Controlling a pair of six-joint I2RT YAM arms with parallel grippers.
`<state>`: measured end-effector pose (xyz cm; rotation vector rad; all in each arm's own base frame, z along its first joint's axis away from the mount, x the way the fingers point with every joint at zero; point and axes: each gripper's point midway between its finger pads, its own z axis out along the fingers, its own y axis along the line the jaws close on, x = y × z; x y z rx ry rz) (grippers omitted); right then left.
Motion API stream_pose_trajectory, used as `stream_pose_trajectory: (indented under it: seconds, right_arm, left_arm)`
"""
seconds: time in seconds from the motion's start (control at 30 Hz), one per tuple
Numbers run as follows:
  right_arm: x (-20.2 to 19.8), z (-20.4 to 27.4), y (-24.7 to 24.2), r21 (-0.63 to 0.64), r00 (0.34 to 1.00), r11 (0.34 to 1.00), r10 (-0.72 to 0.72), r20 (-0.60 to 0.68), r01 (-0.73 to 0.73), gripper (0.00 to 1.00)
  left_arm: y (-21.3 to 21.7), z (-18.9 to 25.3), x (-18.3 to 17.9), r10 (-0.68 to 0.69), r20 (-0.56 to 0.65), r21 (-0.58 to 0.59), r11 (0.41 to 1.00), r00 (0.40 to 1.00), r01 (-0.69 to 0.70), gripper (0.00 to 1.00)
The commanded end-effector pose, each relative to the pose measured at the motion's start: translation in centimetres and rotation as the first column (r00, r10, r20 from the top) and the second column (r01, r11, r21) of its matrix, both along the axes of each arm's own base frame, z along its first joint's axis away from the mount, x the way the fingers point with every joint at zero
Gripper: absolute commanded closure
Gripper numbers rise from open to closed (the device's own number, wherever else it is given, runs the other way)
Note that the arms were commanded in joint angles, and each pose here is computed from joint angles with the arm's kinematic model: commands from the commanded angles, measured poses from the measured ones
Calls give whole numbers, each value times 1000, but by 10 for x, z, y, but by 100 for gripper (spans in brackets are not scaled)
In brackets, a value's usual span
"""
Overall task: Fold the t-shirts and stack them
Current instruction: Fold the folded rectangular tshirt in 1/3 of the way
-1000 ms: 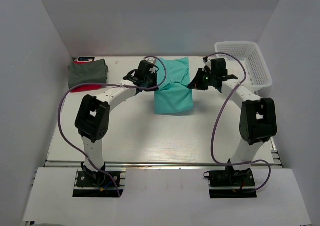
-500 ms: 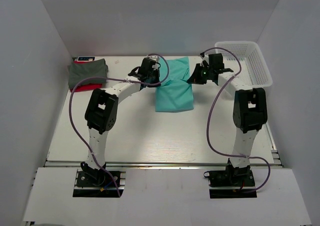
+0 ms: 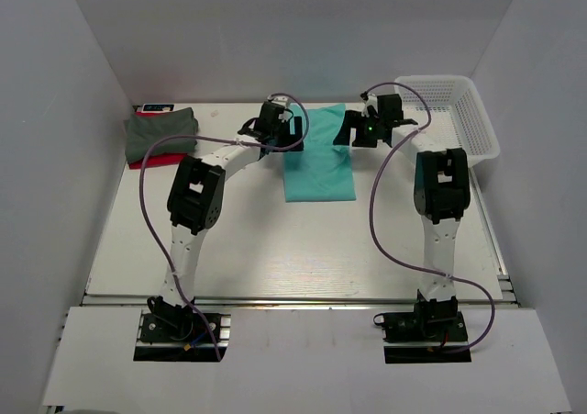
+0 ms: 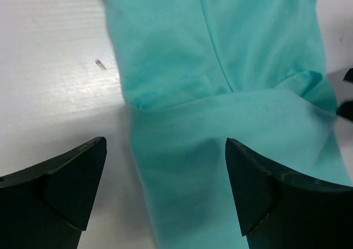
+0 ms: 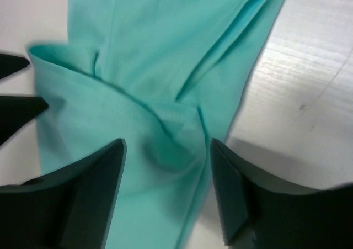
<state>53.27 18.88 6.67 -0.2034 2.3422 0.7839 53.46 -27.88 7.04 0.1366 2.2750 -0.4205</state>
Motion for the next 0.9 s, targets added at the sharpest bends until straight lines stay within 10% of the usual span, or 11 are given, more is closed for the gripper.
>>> stream_pose_trajectory:
  seconds: [0.0,0.2,0.57,0.87]
  right_arm:
    - [27,42,3,27,991,998,51,125,-55,10]
    - [-10,88,3,51,983,997,56,172,-66,10]
    - [-137,58,11,193,992,974,113,55,-121,10]
    - [-154,-8,-15,84,990,994,-58,-127,69,10]
  left_arm:
    - [13,40,28,54,79,-27,998,995,-52,0]
    - [13,97,15,3,178,-54,999,984,6,0]
    - [-14,54,-112,-287,45,-169,942,957,290,0]
    - [6,-12,-164,-185,-159,-112,979,970,169,0]
